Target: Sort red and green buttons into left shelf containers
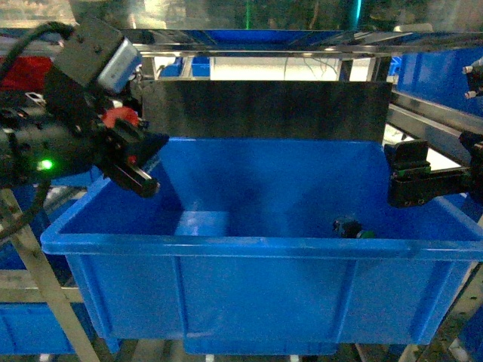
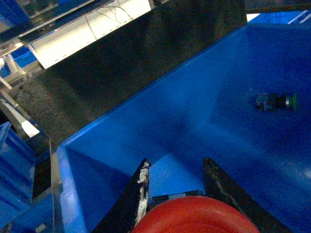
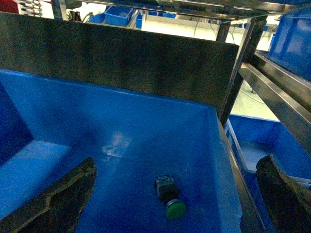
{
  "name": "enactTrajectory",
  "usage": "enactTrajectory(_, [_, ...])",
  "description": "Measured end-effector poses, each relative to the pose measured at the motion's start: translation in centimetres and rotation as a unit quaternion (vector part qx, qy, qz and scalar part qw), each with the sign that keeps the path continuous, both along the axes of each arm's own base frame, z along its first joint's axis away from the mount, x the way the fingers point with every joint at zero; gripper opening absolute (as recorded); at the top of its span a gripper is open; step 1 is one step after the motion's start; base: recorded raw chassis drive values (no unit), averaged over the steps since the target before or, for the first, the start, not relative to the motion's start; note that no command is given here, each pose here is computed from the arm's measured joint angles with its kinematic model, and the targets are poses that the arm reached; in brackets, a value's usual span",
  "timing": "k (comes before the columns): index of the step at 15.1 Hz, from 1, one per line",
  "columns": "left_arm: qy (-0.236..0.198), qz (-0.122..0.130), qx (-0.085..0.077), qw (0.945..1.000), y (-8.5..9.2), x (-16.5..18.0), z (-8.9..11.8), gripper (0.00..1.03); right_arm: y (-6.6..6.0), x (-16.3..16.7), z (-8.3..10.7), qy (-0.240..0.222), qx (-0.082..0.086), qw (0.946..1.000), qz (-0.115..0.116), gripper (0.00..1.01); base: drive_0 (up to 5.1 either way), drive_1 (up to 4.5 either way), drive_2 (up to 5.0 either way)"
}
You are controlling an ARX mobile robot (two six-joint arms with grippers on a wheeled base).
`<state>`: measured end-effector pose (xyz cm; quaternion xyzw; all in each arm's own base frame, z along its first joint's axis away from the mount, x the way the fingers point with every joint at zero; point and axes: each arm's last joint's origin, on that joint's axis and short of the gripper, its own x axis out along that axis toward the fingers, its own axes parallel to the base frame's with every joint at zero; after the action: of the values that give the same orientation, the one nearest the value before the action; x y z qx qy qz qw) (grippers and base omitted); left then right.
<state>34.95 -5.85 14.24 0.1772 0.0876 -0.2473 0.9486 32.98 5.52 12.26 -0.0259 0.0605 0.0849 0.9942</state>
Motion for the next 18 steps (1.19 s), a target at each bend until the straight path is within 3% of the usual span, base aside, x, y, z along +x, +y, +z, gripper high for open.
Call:
enactTrajectory(3, [-0.013, 0.006, 0.021, 0.9997, -0.3, 2.3, -1.8, 0.28, 0.1, 0.0, 0.0, 0.0, 0.0, 1.0, 0.001, 0.98, 0.0, 0.0, 0.0])
enactTrajectory(6, [-0.007, 0.029, 0.048, 0.9984, 0.3, 4.3, -4.1, 0.28, 0.1, 0.0, 0.0, 0.0, 0.0, 1.0, 0.001, 0.98, 0.0, 0.0, 0.0])
enactTrajectory(10, [-0.014, 0.04, 0.057, 0.9975, 0.9, 6.8, -4.1, 0.28, 0.1, 0.0, 0.0, 0.0, 0.0, 1.0, 0.001, 0.98, 0.0, 0.0, 0.0])
enactTrajectory(17, [0.025, -0.009, 0.052, 0.9983, -0.9, 7.8, -4.5, 0.28, 0.1, 0.0, 0.0, 0.0, 0.0, 1.0, 0.001, 0.98, 0.0, 0.0, 0.0])
enactTrajectory(18, [0.029, -0.02, 0.053, 0.998, -1.4, 7.7, -4.5, 0.38, 0.1, 0.0, 0.0, 0.0, 0.0, 1.0, 0.001, 0.98, 0.0, 0.0, 0.0])
